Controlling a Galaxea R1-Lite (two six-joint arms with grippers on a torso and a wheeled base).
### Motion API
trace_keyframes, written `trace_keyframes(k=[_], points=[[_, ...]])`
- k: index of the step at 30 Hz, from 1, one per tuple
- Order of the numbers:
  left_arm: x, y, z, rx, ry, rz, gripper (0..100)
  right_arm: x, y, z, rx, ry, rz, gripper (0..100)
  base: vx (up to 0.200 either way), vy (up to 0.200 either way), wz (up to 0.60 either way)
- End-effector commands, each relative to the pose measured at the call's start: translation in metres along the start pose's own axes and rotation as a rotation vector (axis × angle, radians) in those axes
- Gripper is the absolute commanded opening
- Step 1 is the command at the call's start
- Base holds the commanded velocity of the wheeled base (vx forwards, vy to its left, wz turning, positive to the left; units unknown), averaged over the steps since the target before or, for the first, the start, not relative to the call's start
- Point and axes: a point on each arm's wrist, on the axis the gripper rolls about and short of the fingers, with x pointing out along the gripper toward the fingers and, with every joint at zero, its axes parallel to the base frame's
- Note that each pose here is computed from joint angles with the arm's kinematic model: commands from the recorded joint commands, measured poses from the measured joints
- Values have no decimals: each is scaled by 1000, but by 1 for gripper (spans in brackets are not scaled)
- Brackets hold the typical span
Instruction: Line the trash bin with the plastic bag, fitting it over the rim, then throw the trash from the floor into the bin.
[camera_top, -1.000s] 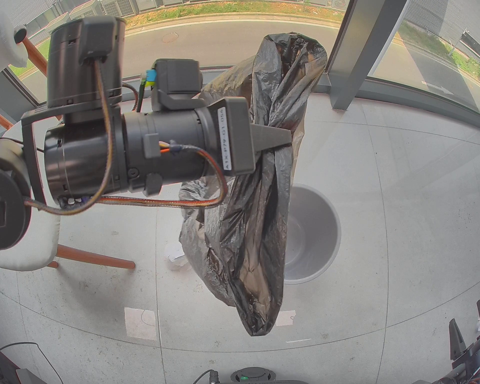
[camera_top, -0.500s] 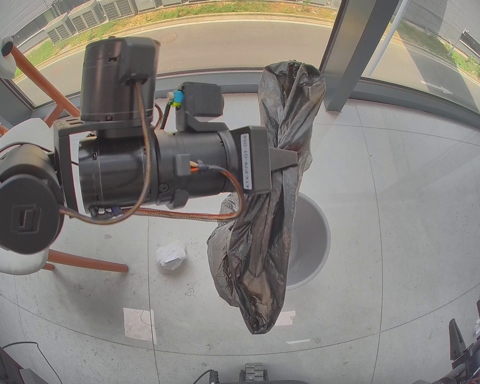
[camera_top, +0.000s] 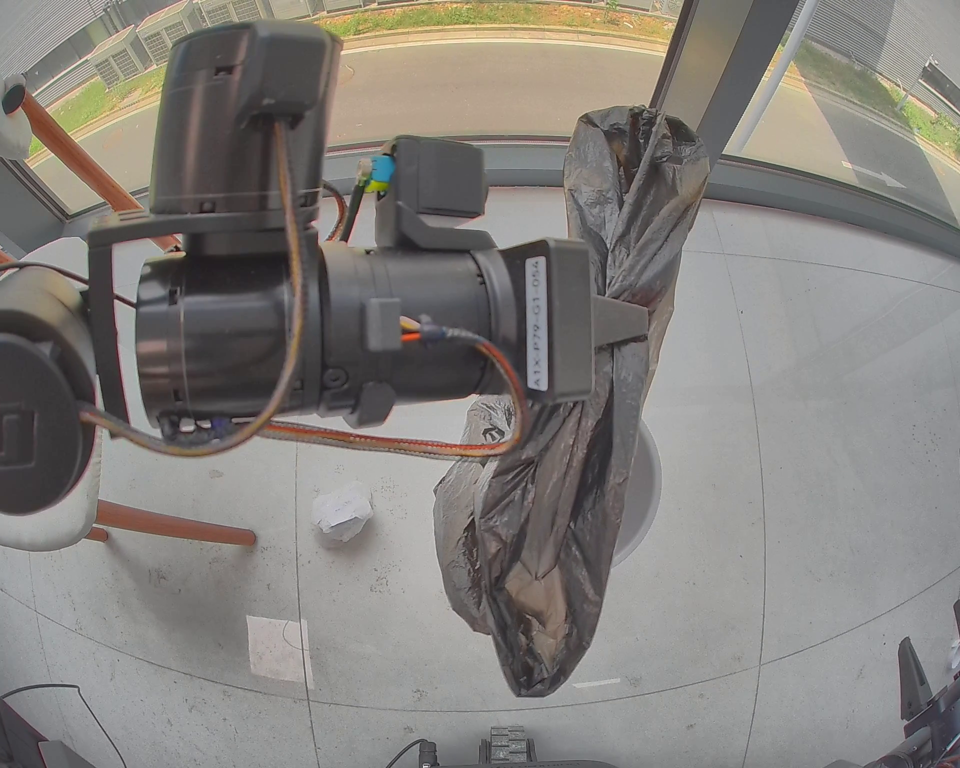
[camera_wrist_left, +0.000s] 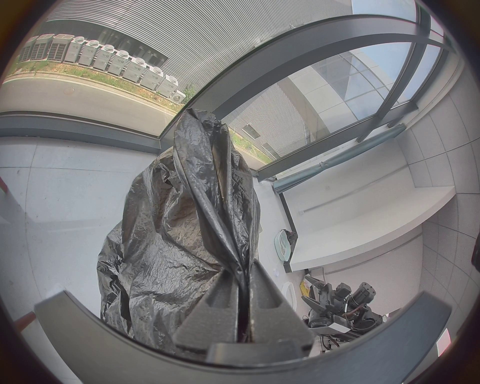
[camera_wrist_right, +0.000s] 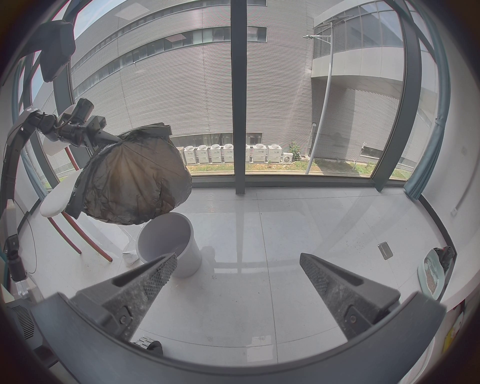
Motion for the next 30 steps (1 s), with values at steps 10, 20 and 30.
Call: trace_keyframes(k=[10, 20, 30], points=[[-4, -35, -16, 5, 107, -88, 0, 1, 0, -5, 3, 8, 1, 100, 0, 0, 0], [3, -18, -47, 21, 218, -42, 0, 1, 0, -5, 4, 8, -2, 100, 0, 0, 0], [-9, 35, -55, 118, 248, 104, 0, 1, 0, -5, 6, 10, -2, 100, 0, 0, 0]])
